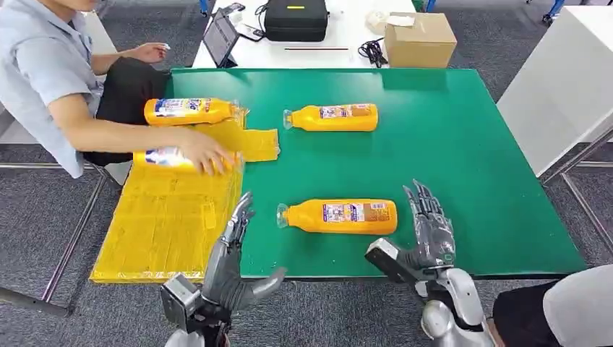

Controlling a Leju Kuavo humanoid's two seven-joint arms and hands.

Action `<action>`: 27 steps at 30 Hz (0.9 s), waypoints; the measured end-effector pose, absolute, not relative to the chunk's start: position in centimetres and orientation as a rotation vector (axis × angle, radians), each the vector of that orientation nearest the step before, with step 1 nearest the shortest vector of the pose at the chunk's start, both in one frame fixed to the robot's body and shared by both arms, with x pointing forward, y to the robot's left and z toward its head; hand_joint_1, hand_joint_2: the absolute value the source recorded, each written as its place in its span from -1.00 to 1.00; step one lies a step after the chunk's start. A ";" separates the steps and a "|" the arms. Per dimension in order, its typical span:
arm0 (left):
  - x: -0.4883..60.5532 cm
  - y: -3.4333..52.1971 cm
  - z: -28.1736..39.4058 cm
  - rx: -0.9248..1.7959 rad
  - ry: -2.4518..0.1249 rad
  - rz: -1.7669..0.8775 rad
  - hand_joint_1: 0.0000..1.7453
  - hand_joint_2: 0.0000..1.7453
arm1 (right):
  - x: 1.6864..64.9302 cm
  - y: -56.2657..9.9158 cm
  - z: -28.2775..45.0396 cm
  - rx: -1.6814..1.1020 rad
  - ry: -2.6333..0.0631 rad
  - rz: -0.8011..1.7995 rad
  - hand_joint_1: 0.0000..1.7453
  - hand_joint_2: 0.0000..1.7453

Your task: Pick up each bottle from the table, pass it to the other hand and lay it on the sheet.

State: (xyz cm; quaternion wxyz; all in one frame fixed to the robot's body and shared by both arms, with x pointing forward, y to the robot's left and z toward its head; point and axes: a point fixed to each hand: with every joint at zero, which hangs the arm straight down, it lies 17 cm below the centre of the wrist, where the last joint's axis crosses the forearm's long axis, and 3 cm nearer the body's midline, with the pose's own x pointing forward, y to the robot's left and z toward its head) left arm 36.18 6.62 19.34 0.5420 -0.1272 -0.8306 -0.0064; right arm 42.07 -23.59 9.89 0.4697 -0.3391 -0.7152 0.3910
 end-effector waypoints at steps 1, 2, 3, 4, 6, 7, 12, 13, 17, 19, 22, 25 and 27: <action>36.4 6.8 19.3 -0.288 -1.973 -0.002 -1.00 1.00 | 42.5 -23.8 9.6 -0.836 -1.739 0.969 -1.00 1.00; 36.5 6.9 19.4 -0.278 -1.976 0.004 -1.00 1.00 | 42.8 -23.9 9.5 -0.840 -1.732 0.979 -1.00 1.00; 36.6 7.0 19.4 -0.264 -1.980 0.014 -1.00 1.00 | 43.0 -24.2 9.1 -0.844 -1.718 0.993 -1.00 1.00; 36.7 7.1 19.5 -0.255 -1.983 0.021 -1.00 1.00 | 43.5 -24.2 9.1 -0.845 -1.713 1.005 -1.00 1.00; 37.0 7.2 19.6 -0.248 -1.987 0.030 -1.00 1.00 | 44.4 -24.3 9.0 -0.847 -1.705 1.024 -1.00 1.00; 37.0 7.2 19.6 -0.247 -1.987 0.032 -1.00 1.00 | 44.7 -24.4 8.9 -0.849 -1.701 1.031 -1.00 1.00; 37.1 7.1 19.5 -0.244 -1.982 0.036 -1.00 1.00 | 45.3 -24.4 8.6 -0.850 -1.689 1.055 -1.00 1.00; 37.2 7.1 19.5 -0.244 -1.982 0.036 -1.00 1.00 | 45.4 -24.5 8.5 -0.851 -1.686 1.057 -1.00 1.00; 37.2 7.3 19.4 -0.232 -1.985 0.044 -1.00 1.00 | 46.0 -23.9 8.4 -0.837 -1.686 1.085 -1.00 1.00; 37.3 7.4 19.4 -0.223 -1.982 0.052 -1.00 1.00 | 46.4 -23.2 8.6 -0.817 -1.695 1.097 -1.00 1.00; 37.6 7.5 18.6 -0.229 -1.935 0.072 -1.00 1.00 | 46.7 -22.2 8.6 -0.786 -1.705 1.095 -1.00 1.00; 37.9 7.6 17.8 -0.209 -1.902 0.075 -1.00 1.00 | 46.3 -21.1 7.8 -0.745 -1.708 1.099 -1.00 1.00; 37.9 7.5 17.4 -0.204 -1.888 0.065 -1.00 1.00 | 46.1 -20.4 7.5 -0.717 -1.714 1.091 -1.00 1.00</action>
